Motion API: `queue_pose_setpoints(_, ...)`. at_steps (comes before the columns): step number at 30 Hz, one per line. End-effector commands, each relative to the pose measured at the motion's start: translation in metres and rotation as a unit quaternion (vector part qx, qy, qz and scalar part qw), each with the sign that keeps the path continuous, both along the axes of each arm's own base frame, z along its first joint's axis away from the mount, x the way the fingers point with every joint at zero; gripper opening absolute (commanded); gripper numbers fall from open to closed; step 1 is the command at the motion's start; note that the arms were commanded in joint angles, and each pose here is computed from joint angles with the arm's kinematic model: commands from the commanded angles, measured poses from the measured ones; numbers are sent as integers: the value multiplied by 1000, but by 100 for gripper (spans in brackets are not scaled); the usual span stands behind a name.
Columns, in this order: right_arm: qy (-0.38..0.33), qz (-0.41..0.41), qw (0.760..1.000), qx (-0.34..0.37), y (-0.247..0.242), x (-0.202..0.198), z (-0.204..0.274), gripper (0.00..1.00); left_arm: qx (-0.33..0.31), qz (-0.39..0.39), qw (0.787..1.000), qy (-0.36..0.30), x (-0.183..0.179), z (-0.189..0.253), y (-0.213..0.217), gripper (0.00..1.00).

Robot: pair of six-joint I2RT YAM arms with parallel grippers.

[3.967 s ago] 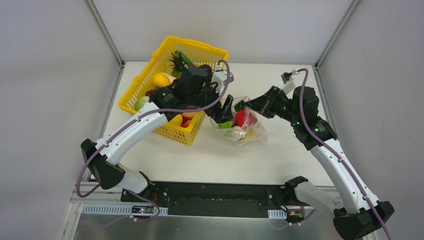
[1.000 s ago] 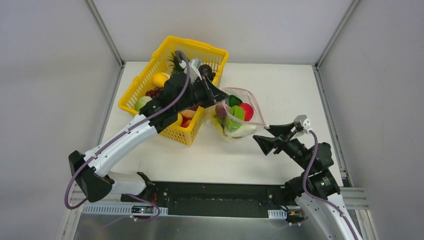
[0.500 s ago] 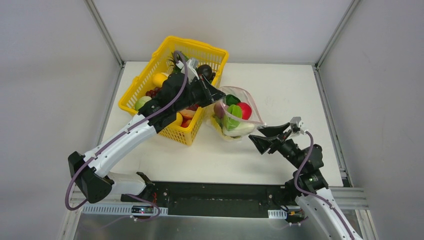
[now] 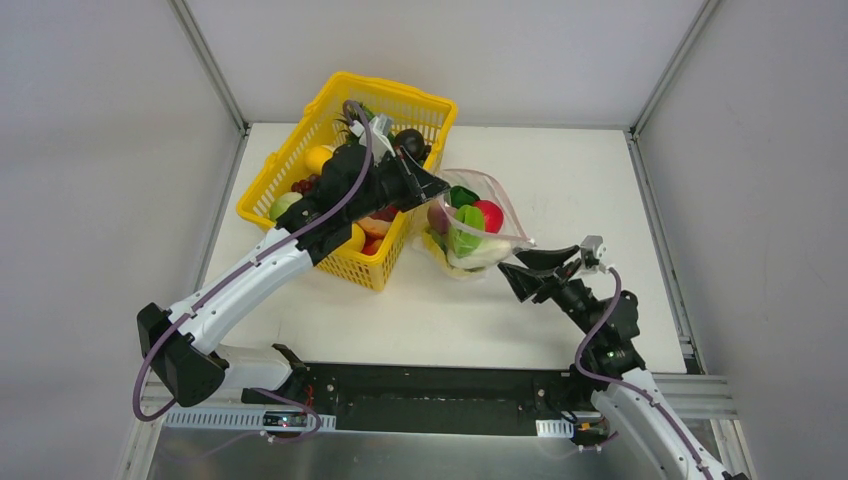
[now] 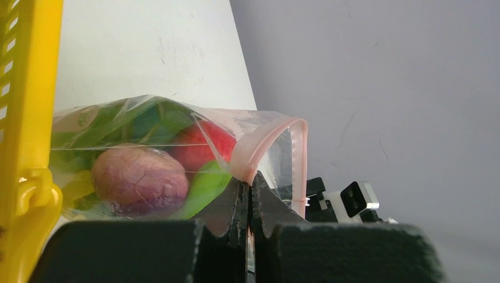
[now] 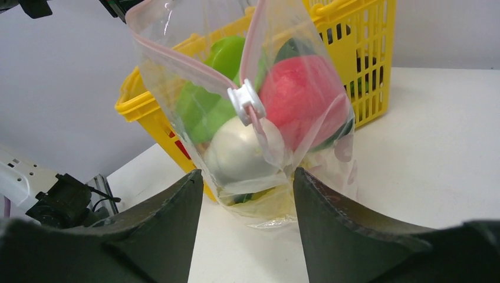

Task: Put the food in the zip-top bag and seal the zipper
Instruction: Zip the zipper food storage bag at the center of the board.

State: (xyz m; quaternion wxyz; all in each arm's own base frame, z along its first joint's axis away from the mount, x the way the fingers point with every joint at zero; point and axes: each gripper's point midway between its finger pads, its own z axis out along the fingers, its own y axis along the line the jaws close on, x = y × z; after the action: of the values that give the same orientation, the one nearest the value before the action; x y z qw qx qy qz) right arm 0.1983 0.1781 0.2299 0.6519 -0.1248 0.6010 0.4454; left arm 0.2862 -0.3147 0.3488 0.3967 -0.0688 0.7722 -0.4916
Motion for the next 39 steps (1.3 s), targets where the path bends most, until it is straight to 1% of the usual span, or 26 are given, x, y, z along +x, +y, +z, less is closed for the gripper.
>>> queue_pose_setpoints(1, -66, 10, 998, 13, 2, -4, 42, 60, -67, -12, 996, -55, -2, 50, -1, 0)
queue_pose_setpoints(4, -62, 18, 998, 10, 6, -2, 43, 55, -68, -14, 996, -54, -3, 49, -1, 0)
queue_pose_setpoints(9, -78, 24, 996, 27, 8, -2, 61, 53, -68, -19, 996, -51, -4, 47, -2, 0)
queue_pose_setpoints(14, -72, 41, 996, 15, 14, -2, 56, 39, -69, -12, 996, -52, -3, 47, 1, 0)
queue_pose_setpoints(15, -70, 46, 996, 14, 15, -3, 55, 38, -68, -12, 996, -52, -3, 47, 1, 0)
queue_pose_setpoints(17, -66, 46, 996, 28, 14, -4, 58, 41, -68, -11, 996, -52, -3, 47, 1, 0)
queue_pose_setpoints(19, -68, 31, 996, 56, 8, -3, 64, 56, -68, -9, 996, -53, -3, 46, 2, 0)
queue_pose_setpoints(20, -71, 26, 995, 62, 6, -3, 66, 59, -68, -7, 996, -53, -2, 46, 3, 0)
queue_pose_setpoints(23, -69, 15, 995, 70, 3, -1, 68, 59, -69, -6, 996, -52, -2, 46, 3, 0)
queue_pose_setpoints(25, -67, 19, 995, 69, 5, 0, 67, 54, -70, -5, 996, -52, -2, 45, 3, 0)
queue_pose_setpoints(28, -59, 23, 995, 76, 6, 1, 64, 50, -71, -3, 996, -52, -1, 45, 5, 0)
queue_pose_setpoints(30, -62, 22, 994, 87, 5, 1, 66, 43, -71, -2, 996, -52, -2, 45, 6, 0)
queue_pose_setpoints(31, -59, 17, 994, 89, 4, 3, 65, 42, -72, -2, 996, -52, -2, 45, 6, 0)
queue_pose_setpoints(34, -49, -11, 993, 103, -3, 12, 64, 55, -72, -2, 996, -53, -2, 46, 7, 0)
queue_pose_setpoints(39, -49, -29, 995, 86, -7, 15, 57, 61, -73, 1, 996, -54, -2, 46, 9, 0)
